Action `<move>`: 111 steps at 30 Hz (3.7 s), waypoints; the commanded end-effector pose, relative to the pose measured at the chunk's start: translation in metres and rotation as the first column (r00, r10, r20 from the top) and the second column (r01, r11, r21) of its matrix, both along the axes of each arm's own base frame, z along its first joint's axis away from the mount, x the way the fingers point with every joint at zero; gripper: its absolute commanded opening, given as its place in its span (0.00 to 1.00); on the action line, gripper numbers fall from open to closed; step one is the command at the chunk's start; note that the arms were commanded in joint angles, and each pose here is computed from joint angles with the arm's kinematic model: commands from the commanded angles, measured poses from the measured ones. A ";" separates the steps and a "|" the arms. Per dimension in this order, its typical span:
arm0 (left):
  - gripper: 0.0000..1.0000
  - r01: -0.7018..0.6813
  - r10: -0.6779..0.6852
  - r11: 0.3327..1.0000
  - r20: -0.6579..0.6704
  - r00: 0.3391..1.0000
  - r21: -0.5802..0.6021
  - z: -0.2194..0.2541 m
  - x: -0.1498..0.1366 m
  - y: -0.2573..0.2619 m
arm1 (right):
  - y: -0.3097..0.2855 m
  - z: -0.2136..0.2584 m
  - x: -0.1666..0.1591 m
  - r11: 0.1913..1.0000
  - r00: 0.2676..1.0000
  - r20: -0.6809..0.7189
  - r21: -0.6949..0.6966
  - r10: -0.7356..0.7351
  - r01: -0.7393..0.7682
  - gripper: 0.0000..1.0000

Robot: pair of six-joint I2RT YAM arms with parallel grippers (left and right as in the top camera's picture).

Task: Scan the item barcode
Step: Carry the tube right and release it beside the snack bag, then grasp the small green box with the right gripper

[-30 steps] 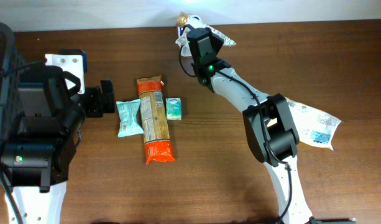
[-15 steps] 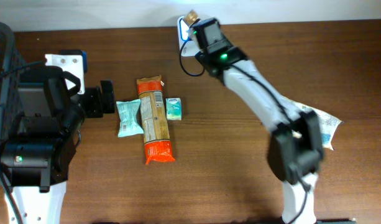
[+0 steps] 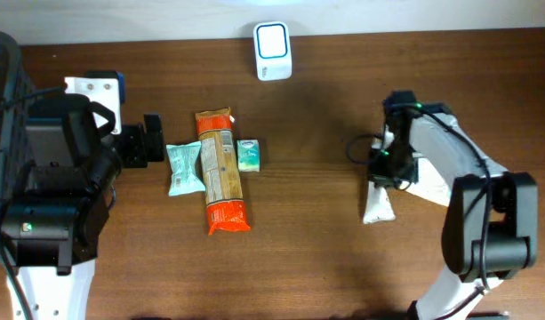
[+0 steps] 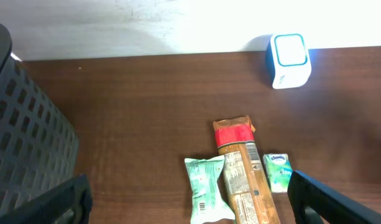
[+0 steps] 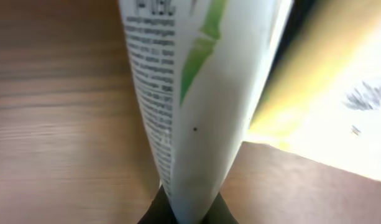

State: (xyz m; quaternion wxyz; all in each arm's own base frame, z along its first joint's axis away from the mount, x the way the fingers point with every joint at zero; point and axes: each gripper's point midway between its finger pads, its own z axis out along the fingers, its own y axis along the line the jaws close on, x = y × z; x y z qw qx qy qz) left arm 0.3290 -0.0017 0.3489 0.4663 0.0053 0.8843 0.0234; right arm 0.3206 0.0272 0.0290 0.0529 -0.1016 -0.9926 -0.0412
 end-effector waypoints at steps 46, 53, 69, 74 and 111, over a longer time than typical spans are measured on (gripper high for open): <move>0.99 -0.001 0.001 1.000 0.013 1.000 0.014 0.004 -0.001 0.002 | 0.142 -0.001 0.041 0.662 0.680 0.141 0.159 0.719 -0.733 0.25; 0.99 -0.001 0.001 1.000 0.013 1.000 0.014 0.004 -0.001 0.002 | 0.173 0.059 0.060 0.789 0.851 0.202 0.317 0.485 -0.525 0.42; 0.99 -0.001 0.001 1.000 0.013 1.000 0.014 0.004 -0.001 0.002 | 0.178 -0.001 0.009 0.915 0.913 -0.058 0.006 0.403 -0.403 0.41; 0.99 -0.001 0.001 1.000 0.012 1.000 0.014 0.004 -0.001 0.002 | 0.149 -0.001 0.024 0.913 0.913 -0.052 -0.031 0.404 -0.406 0.41; 0.99 -0.001 0.001 1.000 0.013 1.000 0.014 0.004 -0.001 0.002 | 0.154 -0.019 0.022 0.934 0.971 0.132 0.326 -0.201 0.149 0.62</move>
